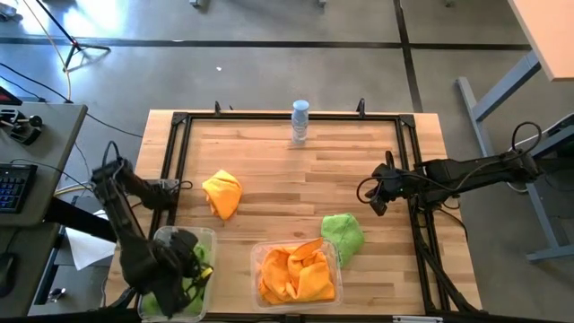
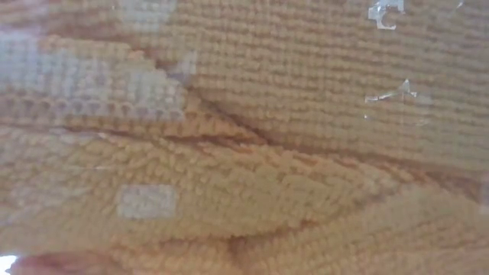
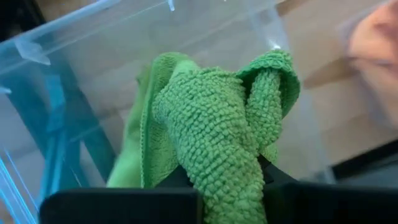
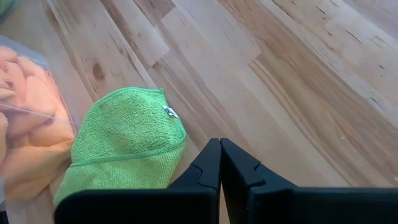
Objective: Sort microfiber towel by color & place in baskets
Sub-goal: Put the green microfiber towel into the left transparent bin
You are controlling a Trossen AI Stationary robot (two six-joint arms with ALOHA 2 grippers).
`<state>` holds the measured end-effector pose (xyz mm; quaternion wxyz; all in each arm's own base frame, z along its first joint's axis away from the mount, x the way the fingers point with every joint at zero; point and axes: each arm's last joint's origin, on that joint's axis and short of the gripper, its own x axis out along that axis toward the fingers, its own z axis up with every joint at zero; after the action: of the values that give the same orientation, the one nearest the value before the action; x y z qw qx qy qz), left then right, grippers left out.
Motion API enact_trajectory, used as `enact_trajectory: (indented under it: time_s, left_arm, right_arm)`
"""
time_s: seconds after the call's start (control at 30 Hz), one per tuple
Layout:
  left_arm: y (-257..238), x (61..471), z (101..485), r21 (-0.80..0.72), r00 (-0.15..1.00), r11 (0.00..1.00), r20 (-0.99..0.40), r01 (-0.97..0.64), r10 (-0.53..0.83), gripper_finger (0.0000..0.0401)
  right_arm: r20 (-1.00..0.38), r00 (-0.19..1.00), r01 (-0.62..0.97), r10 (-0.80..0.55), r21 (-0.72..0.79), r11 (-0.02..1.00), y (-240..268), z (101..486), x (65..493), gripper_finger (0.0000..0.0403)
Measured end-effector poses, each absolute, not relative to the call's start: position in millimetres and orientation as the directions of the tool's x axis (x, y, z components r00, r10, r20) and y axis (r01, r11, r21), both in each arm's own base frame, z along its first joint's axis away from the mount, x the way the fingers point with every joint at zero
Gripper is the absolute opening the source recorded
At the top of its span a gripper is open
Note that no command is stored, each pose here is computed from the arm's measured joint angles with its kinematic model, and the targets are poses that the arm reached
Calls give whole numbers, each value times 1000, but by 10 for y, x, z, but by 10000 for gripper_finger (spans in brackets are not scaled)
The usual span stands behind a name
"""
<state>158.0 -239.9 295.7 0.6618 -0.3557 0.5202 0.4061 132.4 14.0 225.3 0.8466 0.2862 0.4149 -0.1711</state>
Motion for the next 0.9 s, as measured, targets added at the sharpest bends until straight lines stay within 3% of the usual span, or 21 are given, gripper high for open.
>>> enact_trajectory:
  time_s: [0.13,0.43,0.57,0.7,0.9]
  left_arm:
    - [-2503,1556,2823,44,84,535,-974,-844,212,23]
    - [-2670,1372,2743,119,124,832,-968,-542,220,26]
    - [-2712,1283,2599,135,144,892,-966,-432,216,26]
    - [-2798,1278,2370,71,178,954,-976,-291,126,27]
    - [-2735,1251,2070,109,173,982,-976,-154,136,27]
  right_arm:
    - [-798,600,539,-52,356,764,140,2255,1328,0]
    - [-767,640,557,-45,422,715,146,2285,1366,0]
    - [-752,657,591,-64,460,662,142,2299,1382,0]
    - [-746,660,631,-86,490,601,136,2303,1385,0]
    - [-738,666,681,-113,539,496,128,2308,1390,0]
